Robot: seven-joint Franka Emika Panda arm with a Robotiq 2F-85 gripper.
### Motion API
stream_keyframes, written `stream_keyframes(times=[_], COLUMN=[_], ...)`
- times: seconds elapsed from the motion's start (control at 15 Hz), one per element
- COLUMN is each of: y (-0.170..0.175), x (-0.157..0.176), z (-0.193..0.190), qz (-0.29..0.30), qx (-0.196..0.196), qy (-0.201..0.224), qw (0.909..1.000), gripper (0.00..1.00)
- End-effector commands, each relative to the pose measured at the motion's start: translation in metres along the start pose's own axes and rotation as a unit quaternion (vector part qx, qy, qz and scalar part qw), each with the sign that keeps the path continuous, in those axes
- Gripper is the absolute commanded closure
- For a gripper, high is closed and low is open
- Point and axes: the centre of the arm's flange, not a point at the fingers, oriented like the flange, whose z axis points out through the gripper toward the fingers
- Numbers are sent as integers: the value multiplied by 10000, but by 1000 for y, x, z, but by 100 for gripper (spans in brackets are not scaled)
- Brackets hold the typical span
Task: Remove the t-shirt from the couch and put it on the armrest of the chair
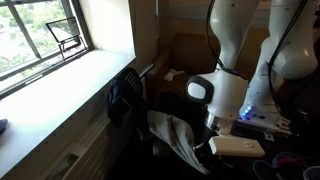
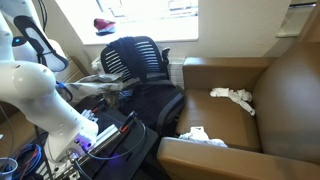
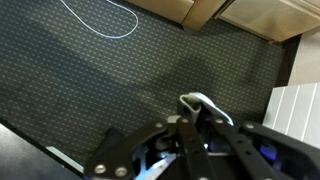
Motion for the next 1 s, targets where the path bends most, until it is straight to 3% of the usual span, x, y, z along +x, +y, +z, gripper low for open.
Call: stream_keyframes(times=[0.0,0.33,0.53,0.6,0.67,0.87,0.93], y=[-7,9,36,44,67,74,77], x=[-4,-39,-50,-51,-1,-5,10], z=[-17,-59,-64,-64,-13,-15,-2], qz=[-833,-1669,-2308,-2524,-2150,-2397,-2350], qx=[116,55,165,320,223,357,118], qy=[475,1023,1258,1330,1041,1140,822], qw=[9953,9806,9647,9579,9708,9635,9685], gripper=[96,99,99,73,96,75,48])
